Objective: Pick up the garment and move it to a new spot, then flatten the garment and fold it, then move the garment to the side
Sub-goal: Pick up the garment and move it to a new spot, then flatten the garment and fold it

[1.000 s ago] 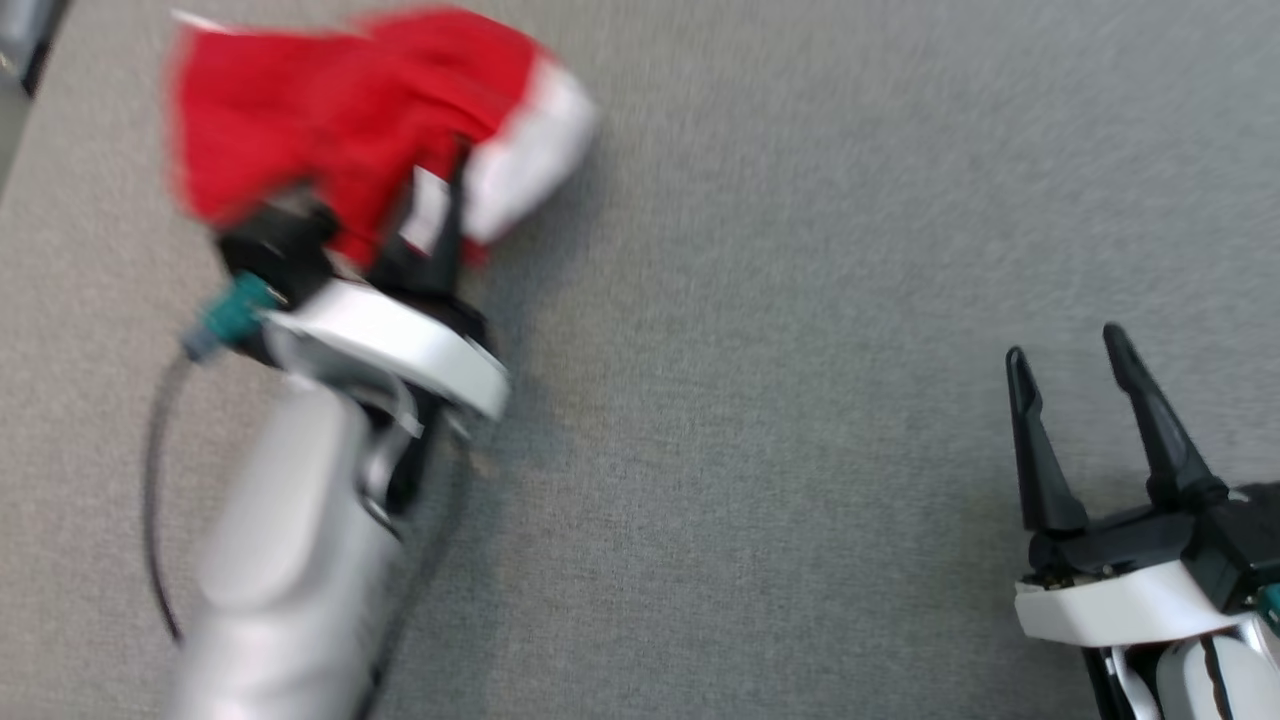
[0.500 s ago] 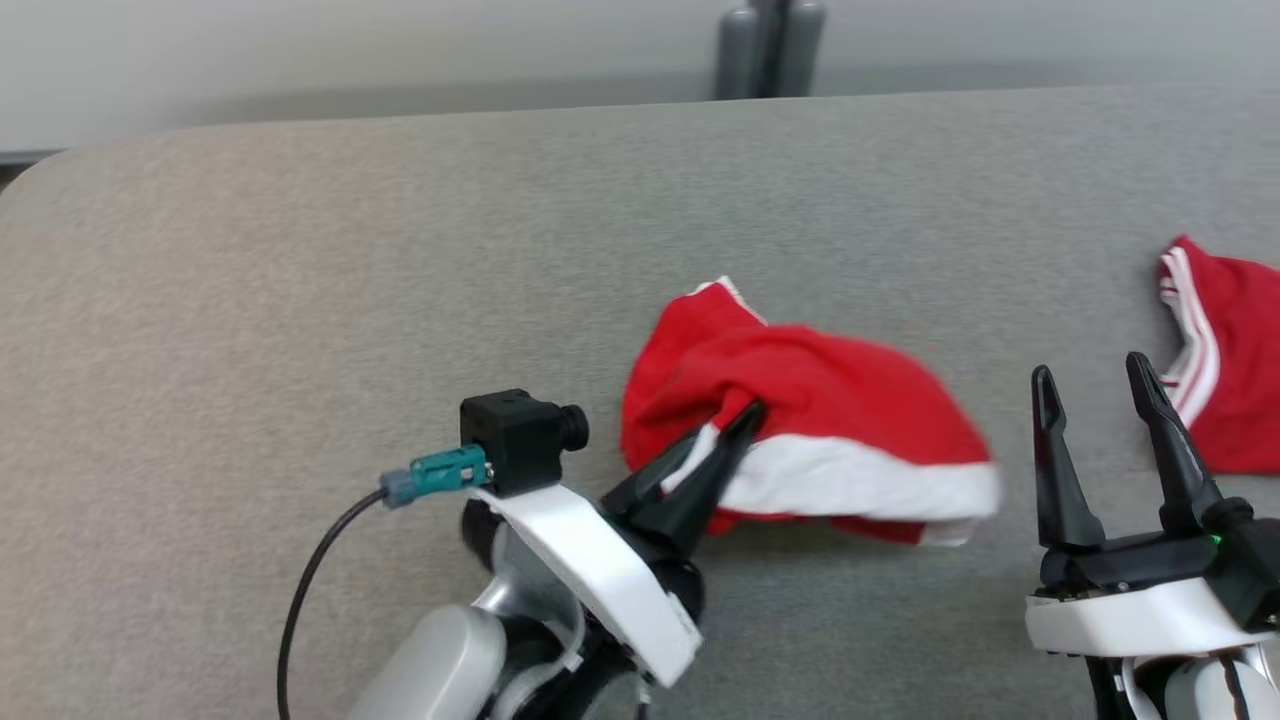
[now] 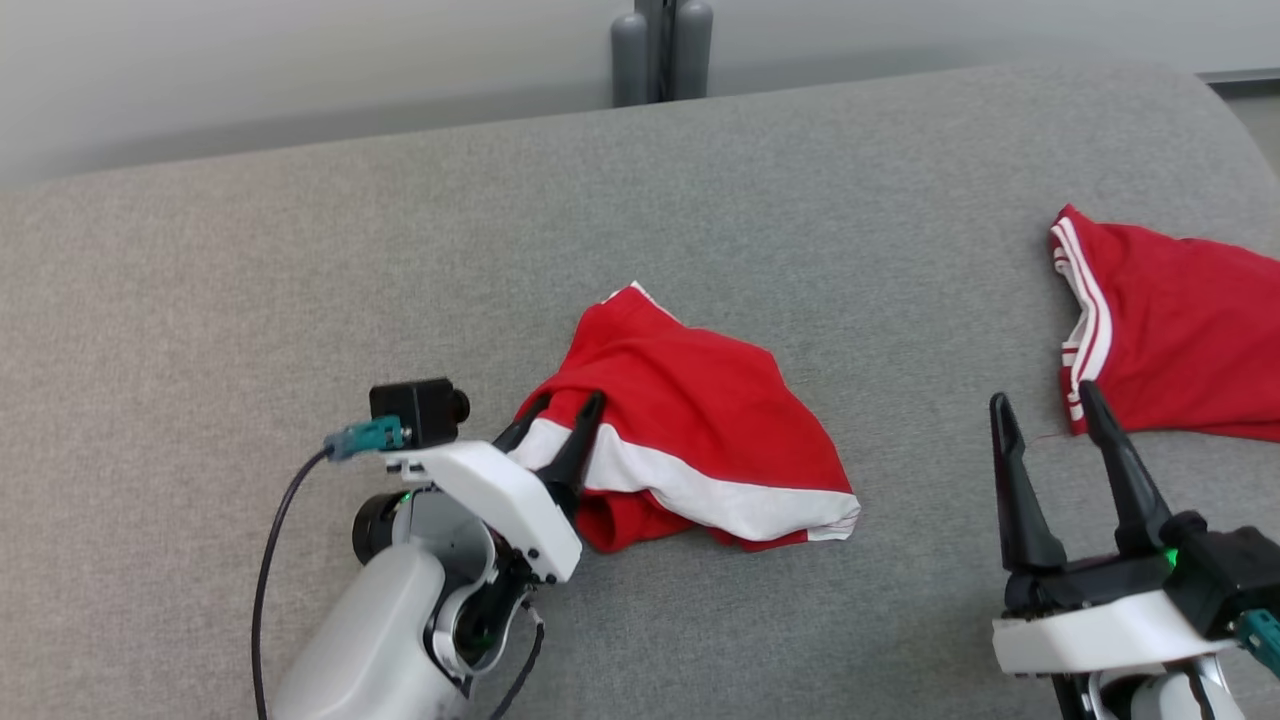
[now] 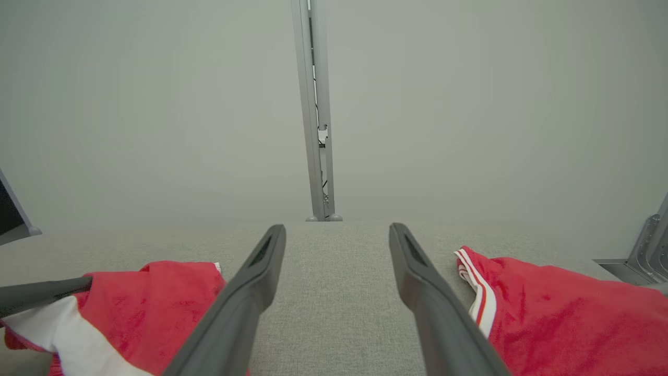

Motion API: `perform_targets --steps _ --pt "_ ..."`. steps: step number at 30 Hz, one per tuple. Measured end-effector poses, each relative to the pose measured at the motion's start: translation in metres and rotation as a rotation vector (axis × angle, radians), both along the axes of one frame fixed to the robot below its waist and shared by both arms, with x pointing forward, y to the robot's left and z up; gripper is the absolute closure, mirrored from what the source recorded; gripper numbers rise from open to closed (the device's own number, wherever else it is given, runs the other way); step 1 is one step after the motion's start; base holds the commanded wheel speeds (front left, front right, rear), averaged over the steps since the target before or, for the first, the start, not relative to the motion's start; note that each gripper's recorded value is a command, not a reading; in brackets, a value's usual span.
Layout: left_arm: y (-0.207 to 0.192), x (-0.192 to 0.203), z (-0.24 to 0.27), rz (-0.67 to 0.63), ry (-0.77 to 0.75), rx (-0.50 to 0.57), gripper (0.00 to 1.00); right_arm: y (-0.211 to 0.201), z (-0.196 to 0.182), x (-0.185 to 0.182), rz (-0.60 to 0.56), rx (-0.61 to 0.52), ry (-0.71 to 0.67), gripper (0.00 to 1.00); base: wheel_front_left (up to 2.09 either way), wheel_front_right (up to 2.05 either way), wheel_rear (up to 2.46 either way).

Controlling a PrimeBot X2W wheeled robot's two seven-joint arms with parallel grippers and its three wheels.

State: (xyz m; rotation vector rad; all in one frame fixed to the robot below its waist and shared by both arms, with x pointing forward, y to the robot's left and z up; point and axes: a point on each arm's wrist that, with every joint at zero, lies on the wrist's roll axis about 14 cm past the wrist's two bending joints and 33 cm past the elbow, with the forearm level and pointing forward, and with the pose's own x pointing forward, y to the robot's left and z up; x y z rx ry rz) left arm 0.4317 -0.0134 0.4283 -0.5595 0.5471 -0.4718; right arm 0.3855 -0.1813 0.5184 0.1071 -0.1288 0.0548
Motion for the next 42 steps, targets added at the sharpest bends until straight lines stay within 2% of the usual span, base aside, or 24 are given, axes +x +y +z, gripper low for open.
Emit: perform_targets --steps 4,9,11,12,14,16,18,20,24,30,42 --pt "0.015 -0.013 0.009 0.048 -0.094 -0.008 0.0 -0.012 0.0 -0.015 -0.038 -0.001 0.006 0.0 0.0 0.0 0.0" --pt "0.067 -0.044 0.022 0.212 -0.205 0.031 0.0 -0.027 0.007 -0.037 -0.088 -0.031 -0.013 0.0 0.0 0.0 0.0" --pt "0.088 -0.061 0.023 0.275 -0.243 0.087 0.0 -0.028 0.012 -0.043 -0.09 -0.049 -0.029 0.0 0.0 0.0 0.0" --pt "0.088 -0.061 0.023 0.275 -0.243 0.087 0.0 -0.028 0.012 -0.043 -0.09 -0.049 -0.029 0.0 0.0 0.0 0.0" --pt "0.115 -0.085 0.026 0.374 -0.256 0.113 0.0 -0.032 0.021 -0.05 -0.101 -0.076 -0.055 0.0 0.0 0.0 0.0" --pt "0.123 -0.093 0.024 0.391 -0.264 0.145 0.0 -0.031 0.022 -0.052 -0.099 -0.082 -0.06 0.0 0.0 0.0 0.0" --pt "0.139 -0.105 0.025 0.461 -0.26 0.145 0.0 -0.03 0.023 -0.056 -0.096 -0.095 -0.063 0.0 0.0 0.0 0.0" --pt "0.15 -0.117 0.02 0.473 -0.268 0.206 0.0 -0.029 0.025 -0.059 -0.092 -0.102 -0.071 0.0 0.0 0.0 0.0" --pt "0.179 -0.126 0.032 0.59 -0.318 0.254 0.0 -0.033 0.027 -0.065 -0.103 -0.109 -0.079 0.0 0.0 0.0 0.0" --pt "0.196 -0.135 0.043 0.62 -0.399 0.336 0.0 -0.03 0.016 -0.069 -0.092 -0.093 -0.045 0.0 0.0 0.0 0.0" --pt "0.212 -0.13 0.056 0.602 -0.48 0.383 0.0 -0.035 -0.001 -0.072 -0.105 -0.072 0.009 0.0 0.0 0.0 0.0"
